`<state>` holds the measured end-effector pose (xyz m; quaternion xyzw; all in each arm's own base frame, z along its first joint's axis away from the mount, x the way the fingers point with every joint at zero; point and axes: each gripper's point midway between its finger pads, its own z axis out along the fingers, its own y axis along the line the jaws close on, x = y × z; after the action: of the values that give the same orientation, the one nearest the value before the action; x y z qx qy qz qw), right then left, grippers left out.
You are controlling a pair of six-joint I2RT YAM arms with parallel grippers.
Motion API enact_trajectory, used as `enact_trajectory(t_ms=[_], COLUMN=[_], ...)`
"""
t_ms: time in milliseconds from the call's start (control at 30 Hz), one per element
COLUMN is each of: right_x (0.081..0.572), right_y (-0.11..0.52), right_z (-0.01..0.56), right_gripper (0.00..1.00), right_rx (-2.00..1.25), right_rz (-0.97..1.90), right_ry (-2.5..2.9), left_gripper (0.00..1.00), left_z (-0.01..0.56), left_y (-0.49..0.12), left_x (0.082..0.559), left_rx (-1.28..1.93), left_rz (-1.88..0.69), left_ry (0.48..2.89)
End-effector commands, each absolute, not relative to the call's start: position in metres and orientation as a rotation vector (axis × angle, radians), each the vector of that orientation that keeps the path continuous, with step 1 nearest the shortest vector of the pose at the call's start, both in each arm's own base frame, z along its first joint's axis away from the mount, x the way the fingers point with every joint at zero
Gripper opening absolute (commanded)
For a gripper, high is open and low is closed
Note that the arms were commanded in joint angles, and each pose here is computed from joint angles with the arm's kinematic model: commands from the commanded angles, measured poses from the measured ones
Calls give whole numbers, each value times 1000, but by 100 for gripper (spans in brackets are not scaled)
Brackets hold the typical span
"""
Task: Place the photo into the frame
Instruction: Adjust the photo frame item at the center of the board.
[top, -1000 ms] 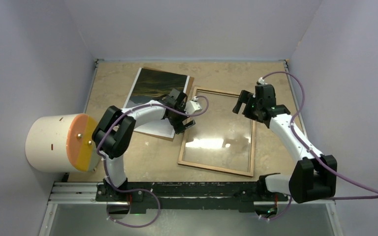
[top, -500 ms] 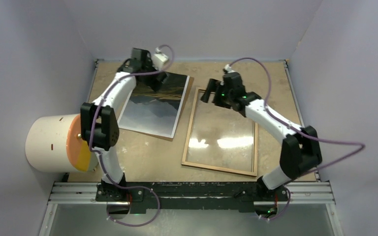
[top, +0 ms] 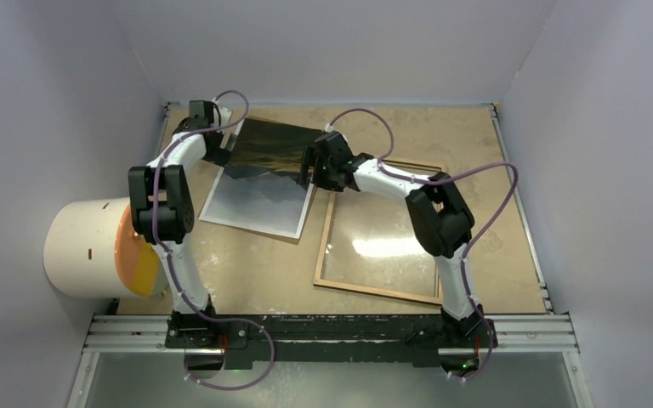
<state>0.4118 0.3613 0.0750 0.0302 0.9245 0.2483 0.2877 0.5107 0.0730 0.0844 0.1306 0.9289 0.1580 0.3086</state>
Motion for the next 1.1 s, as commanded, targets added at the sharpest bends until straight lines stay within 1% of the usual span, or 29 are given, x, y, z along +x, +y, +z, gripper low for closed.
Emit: enact_trajectory(t_ms=[0,100,200,367,400,467,667,867,1000,1067], right_x=[429,428,425,413,411,405,379,356,356,356], right_y=[361,362,360,358,357,354,347,344,350,353], right_z=[81,67,53,40,39,35,36,38,33,31], right_gripper=[87,86,84,82,81,80,77,75,70,69], right_rx=[159,165,181,213,219,239,274,301,306,309], right_rz=[639,626,607,615,618,617,638,712,744,758], right_ry=[2442,2471,2508,2553,2559,2573,2617,2641,2657,2660], left_gripper=[95,95,95,96,96,96,96,96,96,96], left_z=[75,62,49,26,19,13,8,7,-1,-3], left_y=[90,93,87,67,51,41,21,21,20,16], left_x=[512,505,497,474,467,456,433,428,423,419], left_rx=[255,256,288,393,451,501,541,541,548,569], left_rz=[582,604,575,514,486,452,328,338,338,324], left_ry=[2411,2433,2454,2513,2522,2544,2585,2586,2606,2606])
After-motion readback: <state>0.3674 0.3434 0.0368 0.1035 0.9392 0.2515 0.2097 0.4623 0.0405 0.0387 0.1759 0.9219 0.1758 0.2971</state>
